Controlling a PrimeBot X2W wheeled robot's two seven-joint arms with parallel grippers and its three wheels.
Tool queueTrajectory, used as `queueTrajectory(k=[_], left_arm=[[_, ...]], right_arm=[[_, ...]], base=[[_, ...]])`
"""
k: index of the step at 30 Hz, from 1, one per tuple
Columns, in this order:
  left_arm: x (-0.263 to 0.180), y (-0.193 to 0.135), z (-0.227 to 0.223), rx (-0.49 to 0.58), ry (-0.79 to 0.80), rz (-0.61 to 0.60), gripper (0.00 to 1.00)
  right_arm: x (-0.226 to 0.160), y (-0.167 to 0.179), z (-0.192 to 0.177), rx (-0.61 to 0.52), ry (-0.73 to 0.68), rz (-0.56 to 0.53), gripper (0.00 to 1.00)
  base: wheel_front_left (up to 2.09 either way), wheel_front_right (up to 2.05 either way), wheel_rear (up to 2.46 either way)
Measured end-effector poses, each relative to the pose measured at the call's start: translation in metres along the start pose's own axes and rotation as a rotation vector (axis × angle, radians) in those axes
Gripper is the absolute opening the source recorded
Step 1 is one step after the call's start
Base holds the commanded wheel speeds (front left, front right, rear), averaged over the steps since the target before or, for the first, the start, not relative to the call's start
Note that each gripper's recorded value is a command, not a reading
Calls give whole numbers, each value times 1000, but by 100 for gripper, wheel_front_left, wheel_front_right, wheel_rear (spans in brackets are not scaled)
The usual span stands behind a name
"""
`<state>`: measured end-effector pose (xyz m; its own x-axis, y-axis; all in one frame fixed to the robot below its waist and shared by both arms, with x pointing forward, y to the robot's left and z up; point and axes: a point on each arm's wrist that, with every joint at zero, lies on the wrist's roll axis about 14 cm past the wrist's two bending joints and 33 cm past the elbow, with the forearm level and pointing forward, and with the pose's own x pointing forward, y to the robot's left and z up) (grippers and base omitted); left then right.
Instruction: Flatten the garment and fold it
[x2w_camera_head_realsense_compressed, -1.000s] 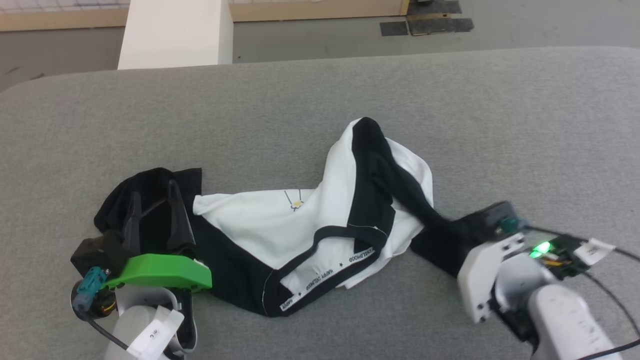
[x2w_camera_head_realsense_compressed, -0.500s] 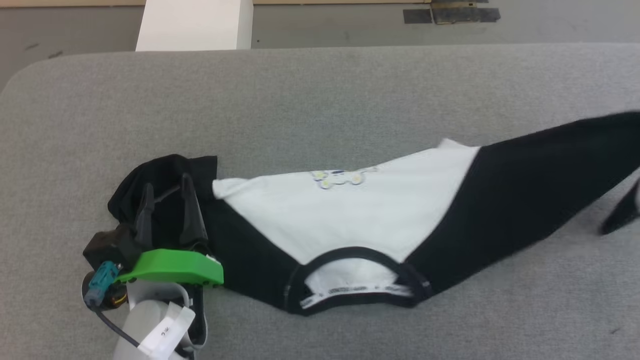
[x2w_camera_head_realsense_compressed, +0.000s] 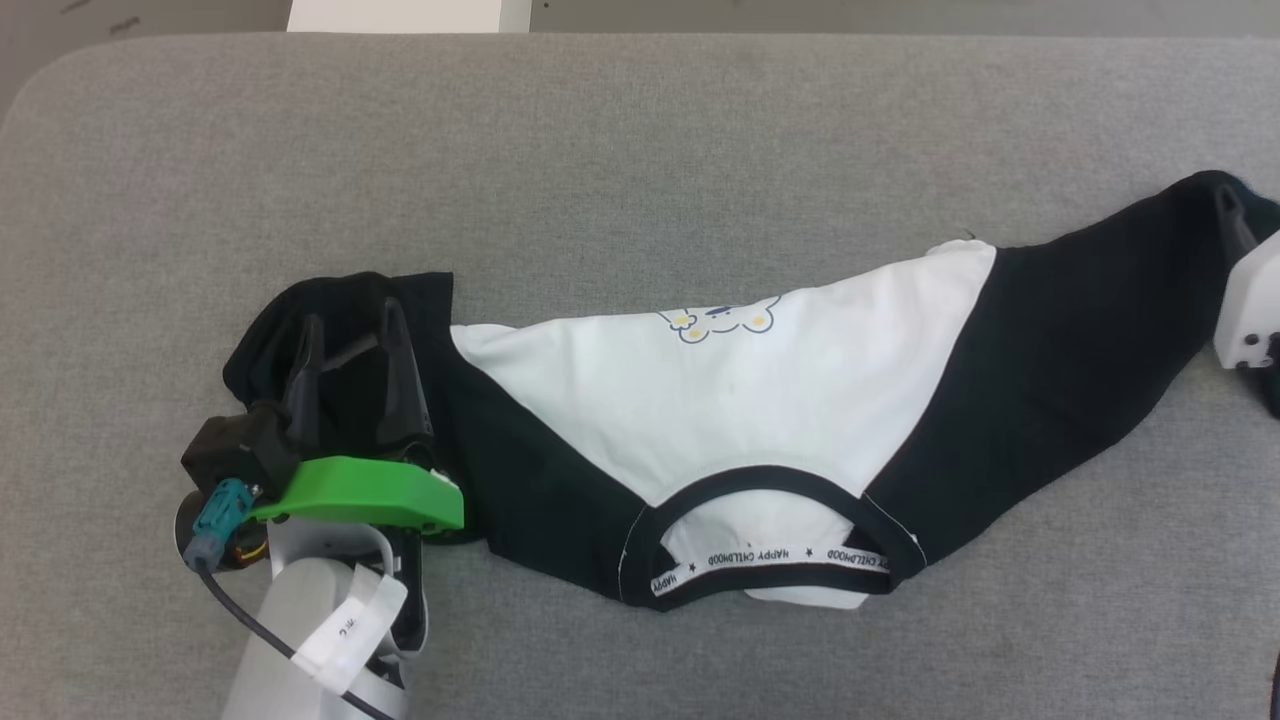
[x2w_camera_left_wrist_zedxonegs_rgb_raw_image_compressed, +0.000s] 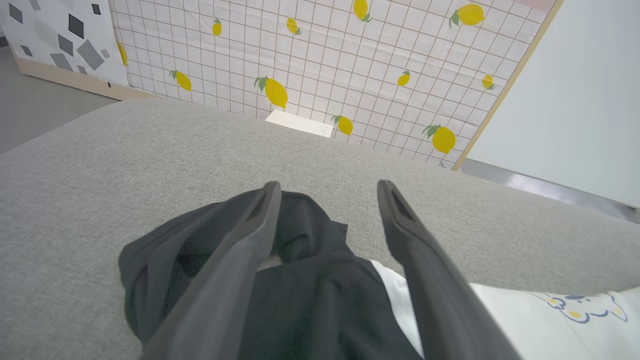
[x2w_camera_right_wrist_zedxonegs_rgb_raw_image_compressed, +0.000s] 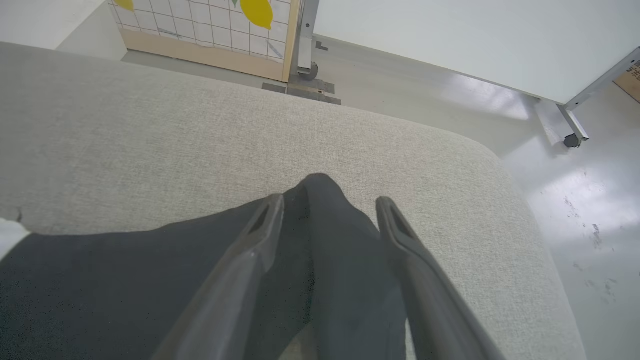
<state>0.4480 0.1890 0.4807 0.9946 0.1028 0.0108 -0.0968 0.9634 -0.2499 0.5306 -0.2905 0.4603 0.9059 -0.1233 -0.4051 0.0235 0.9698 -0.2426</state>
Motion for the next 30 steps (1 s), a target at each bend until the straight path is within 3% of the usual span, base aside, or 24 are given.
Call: queueTrajectory(k=[7,16,22,30], left_arm=[[-13,7,8,0,-14,22,100],[-50,0,11,51,7,-34,100],[-80,-10,-18,78,205,-90,100],[-104,-27,-64,64,488,-106,100]], right_arm=[[-35,30,22,83,-210,87,100],[-131,57,-6,197,-301,126,100],[-178,71,-32,270,-259,121,100],[-192,66,-30,285,-272,97,100]], base=[[0,0,0],[0,0,0],[0,0,0],[0,0,0]])
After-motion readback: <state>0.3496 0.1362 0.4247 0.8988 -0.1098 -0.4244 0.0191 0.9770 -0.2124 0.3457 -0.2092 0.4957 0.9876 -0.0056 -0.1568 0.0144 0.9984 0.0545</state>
